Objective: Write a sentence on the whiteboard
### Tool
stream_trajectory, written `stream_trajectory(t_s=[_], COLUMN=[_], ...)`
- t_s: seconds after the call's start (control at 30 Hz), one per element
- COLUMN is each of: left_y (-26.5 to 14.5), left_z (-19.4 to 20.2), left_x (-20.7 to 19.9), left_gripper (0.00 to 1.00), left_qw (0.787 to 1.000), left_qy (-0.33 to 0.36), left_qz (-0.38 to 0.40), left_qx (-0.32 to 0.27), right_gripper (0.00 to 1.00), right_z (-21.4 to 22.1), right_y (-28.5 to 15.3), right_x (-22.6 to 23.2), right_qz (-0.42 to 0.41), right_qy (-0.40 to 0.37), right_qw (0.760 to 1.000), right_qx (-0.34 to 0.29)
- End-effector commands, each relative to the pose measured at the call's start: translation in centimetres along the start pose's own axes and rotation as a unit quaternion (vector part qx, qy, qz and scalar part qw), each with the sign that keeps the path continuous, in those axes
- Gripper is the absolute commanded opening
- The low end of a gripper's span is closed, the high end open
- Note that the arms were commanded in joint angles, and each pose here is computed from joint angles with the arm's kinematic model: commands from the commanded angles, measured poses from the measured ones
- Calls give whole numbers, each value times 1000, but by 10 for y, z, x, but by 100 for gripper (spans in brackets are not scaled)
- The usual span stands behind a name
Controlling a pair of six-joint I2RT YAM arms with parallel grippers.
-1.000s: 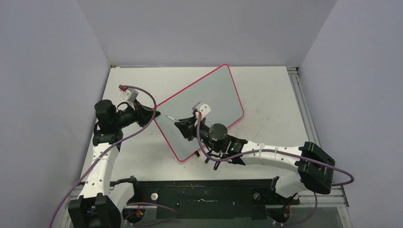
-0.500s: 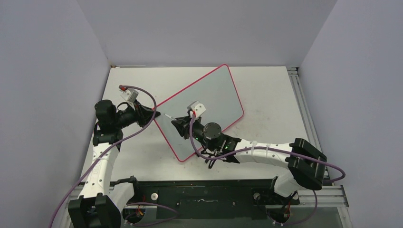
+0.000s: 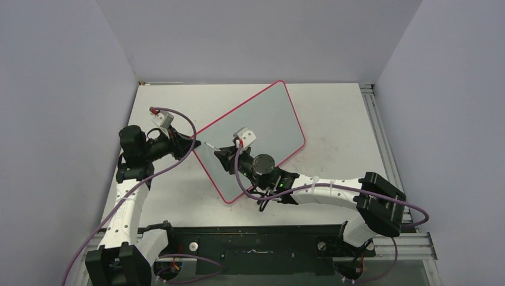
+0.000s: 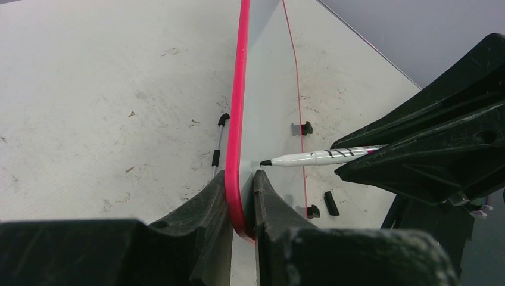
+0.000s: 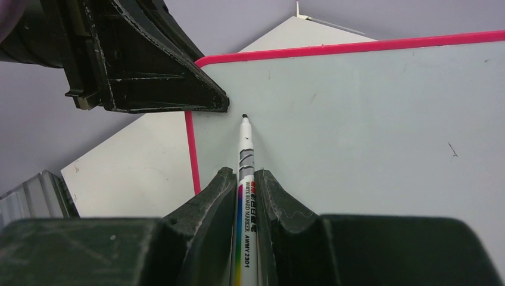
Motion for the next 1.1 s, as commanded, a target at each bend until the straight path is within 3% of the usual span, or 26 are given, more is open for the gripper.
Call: stream_trajectory(t_s=[0.0,0.47,1.07], left_y=[1,0,0], left_z=[11,11,12], left_x=[4,3,5], left_gripper=[0,0,0], left_qw=[999,999,999], left_qy=[35,37,36], left_qz=[-2,-7,-11], left_qx=[25,23,24], right_gripper=[5,5,5], right_z=[-8,18,-33], right_y=[-2,-26,-20], right_x=[-1,-1,9], right_qz=[10,10,7], right_qy=[7,24,-3], right_qw=[1000,1000,999], right_qx=[-20,17,-33])
Point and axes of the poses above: each gripper's point midway between its finger pads, its own y axis out along the fingers, its own x axis along the line the jaws close on, z = x × y, the point moved 7 cm from there along -y, back along the fingers, and after that the axes turned 7 degrees about -y, right-handed, at the moved point
